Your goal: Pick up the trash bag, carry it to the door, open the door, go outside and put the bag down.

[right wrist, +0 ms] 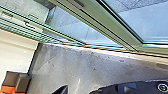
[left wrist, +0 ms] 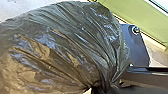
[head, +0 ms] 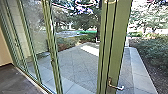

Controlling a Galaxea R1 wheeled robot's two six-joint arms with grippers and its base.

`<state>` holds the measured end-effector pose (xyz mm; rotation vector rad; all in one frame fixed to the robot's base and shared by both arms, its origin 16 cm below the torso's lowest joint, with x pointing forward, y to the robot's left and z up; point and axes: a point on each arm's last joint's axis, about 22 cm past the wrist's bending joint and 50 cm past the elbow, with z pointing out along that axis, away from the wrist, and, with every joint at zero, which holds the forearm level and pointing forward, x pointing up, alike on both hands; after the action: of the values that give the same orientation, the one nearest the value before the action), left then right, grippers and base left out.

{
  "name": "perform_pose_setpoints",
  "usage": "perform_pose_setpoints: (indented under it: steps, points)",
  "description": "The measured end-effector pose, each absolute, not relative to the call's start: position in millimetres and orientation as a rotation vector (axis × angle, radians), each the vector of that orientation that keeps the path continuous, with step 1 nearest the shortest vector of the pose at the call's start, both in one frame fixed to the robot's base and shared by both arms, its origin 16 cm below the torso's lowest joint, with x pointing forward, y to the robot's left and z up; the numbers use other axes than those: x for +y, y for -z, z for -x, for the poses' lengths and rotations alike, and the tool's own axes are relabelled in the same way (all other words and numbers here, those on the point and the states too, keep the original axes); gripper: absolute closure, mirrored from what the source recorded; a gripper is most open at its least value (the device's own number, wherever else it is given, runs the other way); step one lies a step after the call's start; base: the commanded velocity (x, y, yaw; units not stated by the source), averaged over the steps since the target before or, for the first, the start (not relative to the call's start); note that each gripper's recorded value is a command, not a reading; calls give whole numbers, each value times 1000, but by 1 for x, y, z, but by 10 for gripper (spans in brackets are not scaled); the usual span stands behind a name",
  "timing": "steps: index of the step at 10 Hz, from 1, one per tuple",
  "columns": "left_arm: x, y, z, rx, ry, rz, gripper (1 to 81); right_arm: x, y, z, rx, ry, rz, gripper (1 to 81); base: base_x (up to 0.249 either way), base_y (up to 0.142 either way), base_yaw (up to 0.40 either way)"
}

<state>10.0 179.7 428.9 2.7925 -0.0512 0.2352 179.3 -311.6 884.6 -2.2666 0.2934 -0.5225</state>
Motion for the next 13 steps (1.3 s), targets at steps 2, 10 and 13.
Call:
perform_pose_setpoints:
  steps: [2, 10, 13]
  points:
    - [180, -429, -10, -51, -236, -2793, 811, -306, -909, -205, 264, 534, 2239, 10, 0, 0, 0]
    - [180, -429, -11, -50, -241, -2794, 811, -317, -994, -296, 176, 490, 2217, 10, 0, 0, 0]
    - [181, -429, -13, -50, -243, -2795, 811, -325, -1003, -321, 310, 369, 2249, 10, 0, 0, 0]
